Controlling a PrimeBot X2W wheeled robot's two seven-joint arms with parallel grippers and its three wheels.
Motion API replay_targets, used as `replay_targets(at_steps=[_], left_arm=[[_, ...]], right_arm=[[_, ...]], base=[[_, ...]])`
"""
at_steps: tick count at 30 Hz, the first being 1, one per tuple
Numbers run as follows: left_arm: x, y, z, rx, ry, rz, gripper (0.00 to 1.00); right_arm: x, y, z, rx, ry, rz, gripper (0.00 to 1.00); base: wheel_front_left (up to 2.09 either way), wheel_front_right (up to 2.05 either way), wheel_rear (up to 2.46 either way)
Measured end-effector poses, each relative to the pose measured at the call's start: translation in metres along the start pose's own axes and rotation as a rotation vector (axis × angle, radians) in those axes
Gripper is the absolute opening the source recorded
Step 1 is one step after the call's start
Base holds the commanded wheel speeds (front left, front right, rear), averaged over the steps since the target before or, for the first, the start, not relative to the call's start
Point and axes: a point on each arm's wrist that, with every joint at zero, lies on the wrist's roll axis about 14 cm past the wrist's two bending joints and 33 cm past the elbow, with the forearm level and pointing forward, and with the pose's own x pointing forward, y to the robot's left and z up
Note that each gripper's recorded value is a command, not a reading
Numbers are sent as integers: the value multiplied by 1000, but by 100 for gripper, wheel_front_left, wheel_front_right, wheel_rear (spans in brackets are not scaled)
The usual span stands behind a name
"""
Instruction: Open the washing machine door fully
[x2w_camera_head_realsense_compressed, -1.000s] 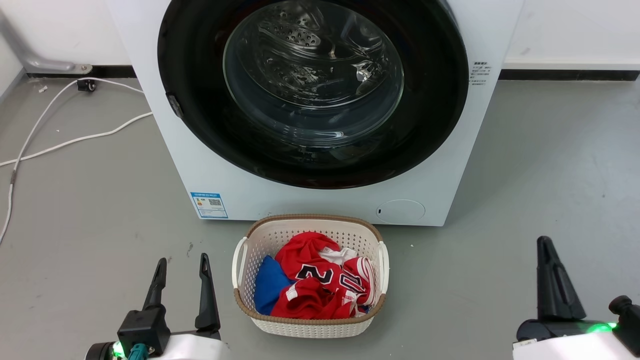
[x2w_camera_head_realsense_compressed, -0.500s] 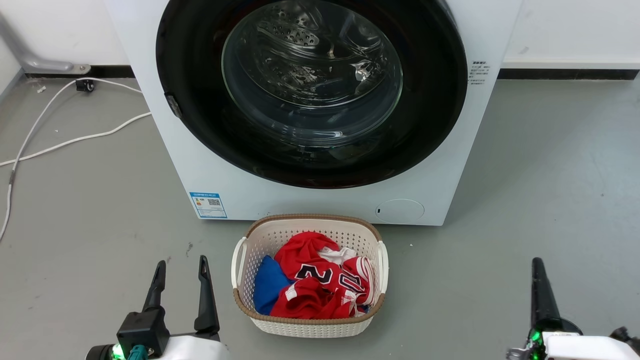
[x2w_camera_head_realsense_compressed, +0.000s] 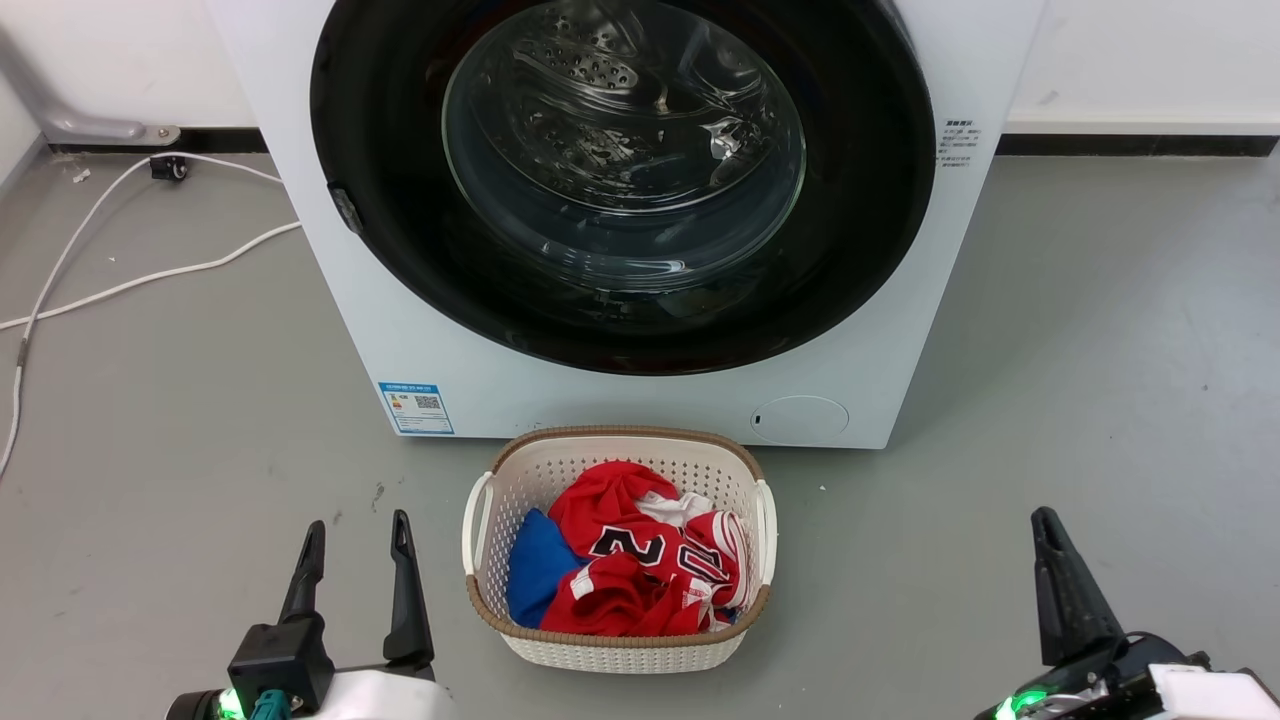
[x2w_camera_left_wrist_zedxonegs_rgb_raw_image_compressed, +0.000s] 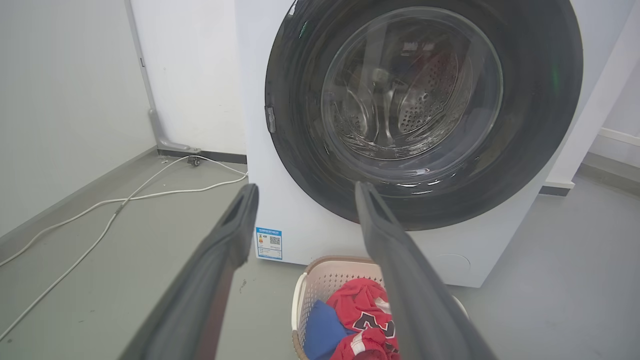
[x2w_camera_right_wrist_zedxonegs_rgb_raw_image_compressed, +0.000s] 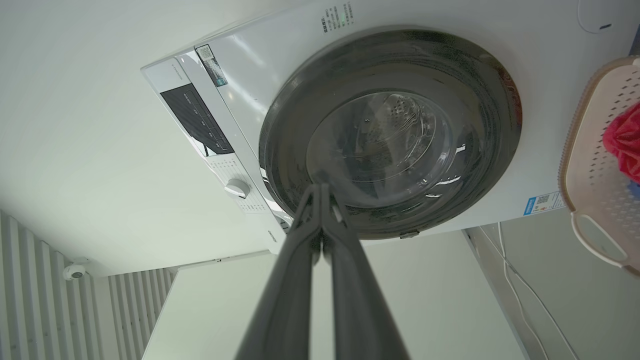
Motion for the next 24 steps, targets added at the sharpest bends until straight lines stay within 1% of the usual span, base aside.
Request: replay_targets(at_steps=[3, 5, 11, 24], left_arm=[[0, 1, 0, 0, -1, 2, 100], [0, 1, 0, 1, -1, 3, 100], [0, 1, 1, 4, -2, 4, 100], [3, 2, -2, 17, 6, 12, 100]], right_arm=[[0, 3, 4, 16, 8, 8, 0], [0, 2, 8, -4, 0, 6, 0], [-1, -3, 3, -54, 19, -10, 0], [7, -9, -2, -120, 33, -26, 0]], base=[[0, 0, 0], [0, 0, 0], [0, 0, 0], [0, 0, 0]])
